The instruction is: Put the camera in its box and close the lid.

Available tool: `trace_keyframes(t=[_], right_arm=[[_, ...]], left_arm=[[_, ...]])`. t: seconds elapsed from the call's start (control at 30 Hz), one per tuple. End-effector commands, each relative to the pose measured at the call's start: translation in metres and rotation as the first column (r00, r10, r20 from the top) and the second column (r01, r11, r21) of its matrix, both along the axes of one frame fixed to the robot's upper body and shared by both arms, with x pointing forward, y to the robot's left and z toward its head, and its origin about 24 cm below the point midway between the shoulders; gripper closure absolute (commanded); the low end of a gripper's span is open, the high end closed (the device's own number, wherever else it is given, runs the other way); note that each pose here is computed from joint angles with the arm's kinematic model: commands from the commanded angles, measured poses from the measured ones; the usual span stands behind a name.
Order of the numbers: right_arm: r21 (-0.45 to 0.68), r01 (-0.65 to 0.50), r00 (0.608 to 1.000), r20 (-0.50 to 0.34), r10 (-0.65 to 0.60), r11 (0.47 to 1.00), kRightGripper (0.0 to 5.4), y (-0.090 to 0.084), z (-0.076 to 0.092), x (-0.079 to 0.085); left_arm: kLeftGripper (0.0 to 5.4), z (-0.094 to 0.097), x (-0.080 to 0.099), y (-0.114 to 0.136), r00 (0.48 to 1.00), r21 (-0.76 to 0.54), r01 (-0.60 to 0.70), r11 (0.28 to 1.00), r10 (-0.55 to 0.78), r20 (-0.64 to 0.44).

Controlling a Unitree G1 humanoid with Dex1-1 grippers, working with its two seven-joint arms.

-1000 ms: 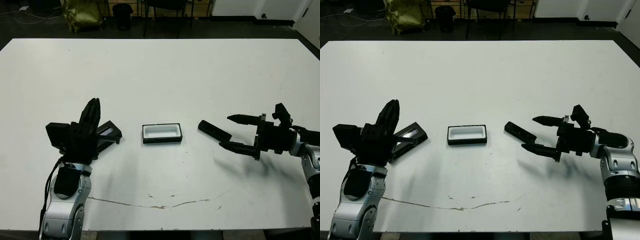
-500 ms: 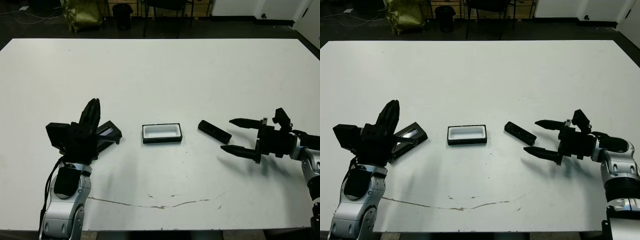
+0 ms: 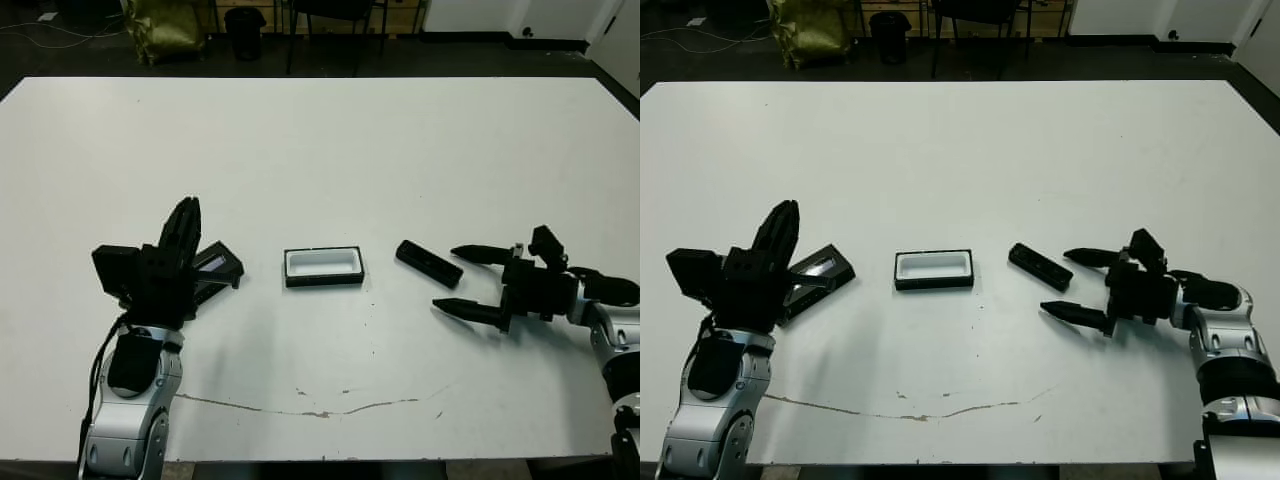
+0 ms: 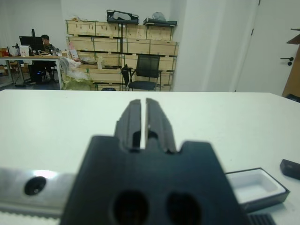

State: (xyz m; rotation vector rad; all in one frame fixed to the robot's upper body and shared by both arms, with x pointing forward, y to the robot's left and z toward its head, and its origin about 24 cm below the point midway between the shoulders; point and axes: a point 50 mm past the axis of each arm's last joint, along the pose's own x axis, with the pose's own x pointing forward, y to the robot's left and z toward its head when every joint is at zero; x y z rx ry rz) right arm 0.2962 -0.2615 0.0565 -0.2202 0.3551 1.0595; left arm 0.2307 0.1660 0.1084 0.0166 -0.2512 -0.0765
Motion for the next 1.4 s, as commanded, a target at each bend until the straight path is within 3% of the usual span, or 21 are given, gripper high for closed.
trace_keyframes(t=[0.03,0.27,0.37,0.8,1.0,1.4], right_arm=[[-0.016,0.005,0.999,-0.047,-0.005,1.0,0.02,0.002,-0.01,-0.004],[-0.012,0.002,0.999,-0.054,-0.003,1.0,0.08,0.004,-0.016,-0.005],[-0.006,-0.003,0.998,-0.059,0.003,1.0,0.44,0.006,-0.019,-0.005],[-0.083,0.022,0.998,-0.062,-0.027,0.996,3.36,0.01,-0.027,-0.008],[-0.056,0.039,0.994,-0.096,-0.044,0.998,4.62,0.012,-0.031,-0.009],[-0.095,0.097,0.986,-0.13,-0.109,0.991,4.76,0.012,-0.029,-0.008]], left_arm=[[5.4,-0.008,-0.002,0.003,0.999,0.011,-0.008,1.0,0.008,-0.041],[5.4,-0.008,-0.002,0.002,0.999,0.005,-0.006,1.0,0.007,-0.044],[5.4,-0.008,-0.002,0.002,0.999,0.002,-0.005,1.0,0.005,-0.041],[5.4,-0.008,-0.002,0.003,0.999,0.005,-0.01,1.0,0.01,-0.043],[5.4,-0.008,-0.002,0.003,0.999,0.004,-0.01,1.0,0.01,-0.046],[5.4,-0.007,-0.003,0.003,0.999,-0.007,-0.01,1.0,0.01,-0.049]])
